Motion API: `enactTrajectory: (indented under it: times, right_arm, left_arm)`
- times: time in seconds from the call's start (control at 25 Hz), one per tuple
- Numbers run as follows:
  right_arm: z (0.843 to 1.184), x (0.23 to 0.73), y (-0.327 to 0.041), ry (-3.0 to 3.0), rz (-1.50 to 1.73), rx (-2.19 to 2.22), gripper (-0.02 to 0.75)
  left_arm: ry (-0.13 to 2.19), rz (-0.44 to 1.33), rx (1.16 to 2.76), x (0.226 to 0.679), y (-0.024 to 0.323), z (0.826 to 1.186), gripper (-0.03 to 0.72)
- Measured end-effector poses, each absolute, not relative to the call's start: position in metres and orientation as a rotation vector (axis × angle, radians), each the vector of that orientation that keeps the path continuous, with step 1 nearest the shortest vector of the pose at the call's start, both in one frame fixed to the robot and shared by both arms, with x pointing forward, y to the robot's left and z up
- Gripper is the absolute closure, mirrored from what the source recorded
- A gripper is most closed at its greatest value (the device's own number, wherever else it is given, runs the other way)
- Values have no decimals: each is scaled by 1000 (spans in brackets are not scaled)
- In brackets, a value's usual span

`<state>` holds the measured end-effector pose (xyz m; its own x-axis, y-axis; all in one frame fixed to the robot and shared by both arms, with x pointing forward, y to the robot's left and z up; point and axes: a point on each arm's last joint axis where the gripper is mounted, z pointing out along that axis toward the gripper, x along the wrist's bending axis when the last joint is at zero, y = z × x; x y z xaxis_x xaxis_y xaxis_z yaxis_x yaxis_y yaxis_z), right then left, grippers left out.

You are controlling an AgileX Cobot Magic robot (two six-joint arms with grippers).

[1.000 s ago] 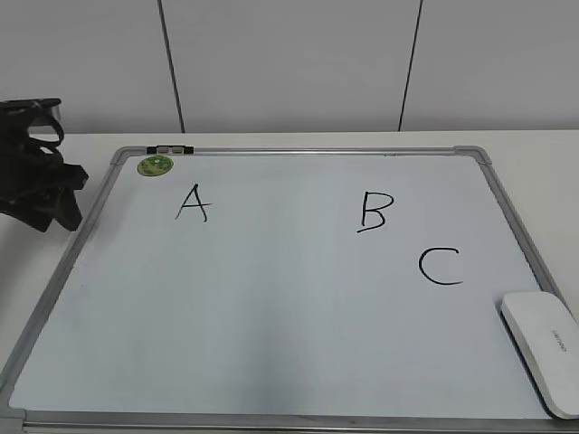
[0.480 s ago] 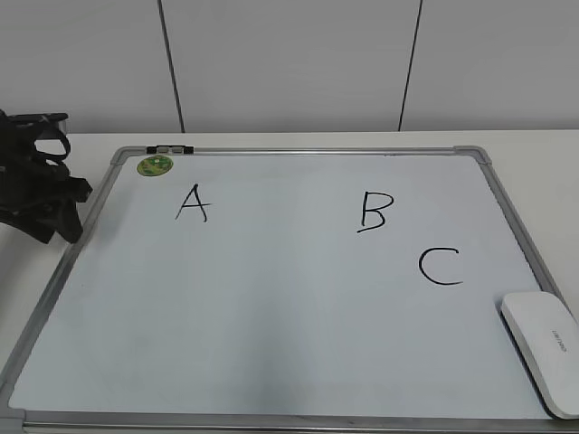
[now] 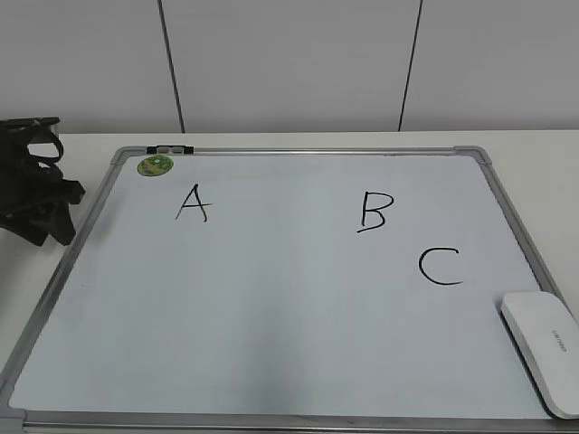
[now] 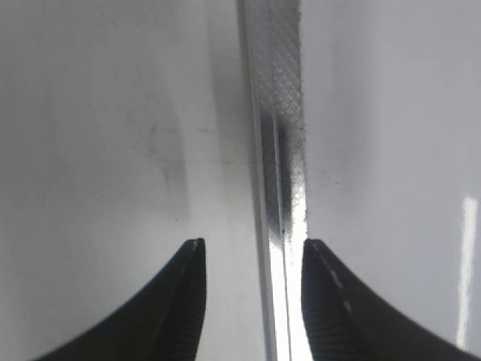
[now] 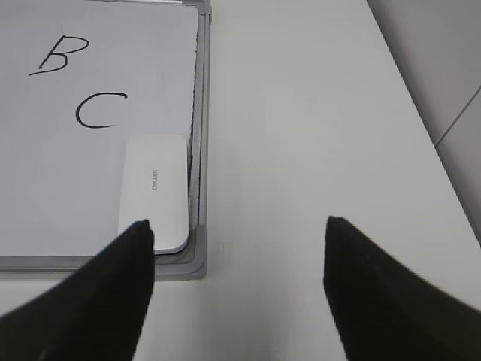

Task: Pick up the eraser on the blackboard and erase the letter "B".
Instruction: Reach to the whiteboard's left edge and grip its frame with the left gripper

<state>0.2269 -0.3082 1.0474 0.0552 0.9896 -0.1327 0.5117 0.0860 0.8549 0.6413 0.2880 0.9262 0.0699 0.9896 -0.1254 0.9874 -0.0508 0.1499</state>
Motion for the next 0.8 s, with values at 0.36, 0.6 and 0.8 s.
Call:
enactTrajectory:
  times: [0.36,0.6,0.8]
  right_arm:
    - [1047,227,-308,1566,756,1534,195]
    - [1047,227,-308,1566,756,1534,195]
    - [1047,227,-308,1566,756,1534,195]
  left_arm:
    - [2025,-4,2125,645,287,922,396]
    - [2032,-19,2123,647,286,917,398]
    - [2032,-22,2126,647,286,916,401]
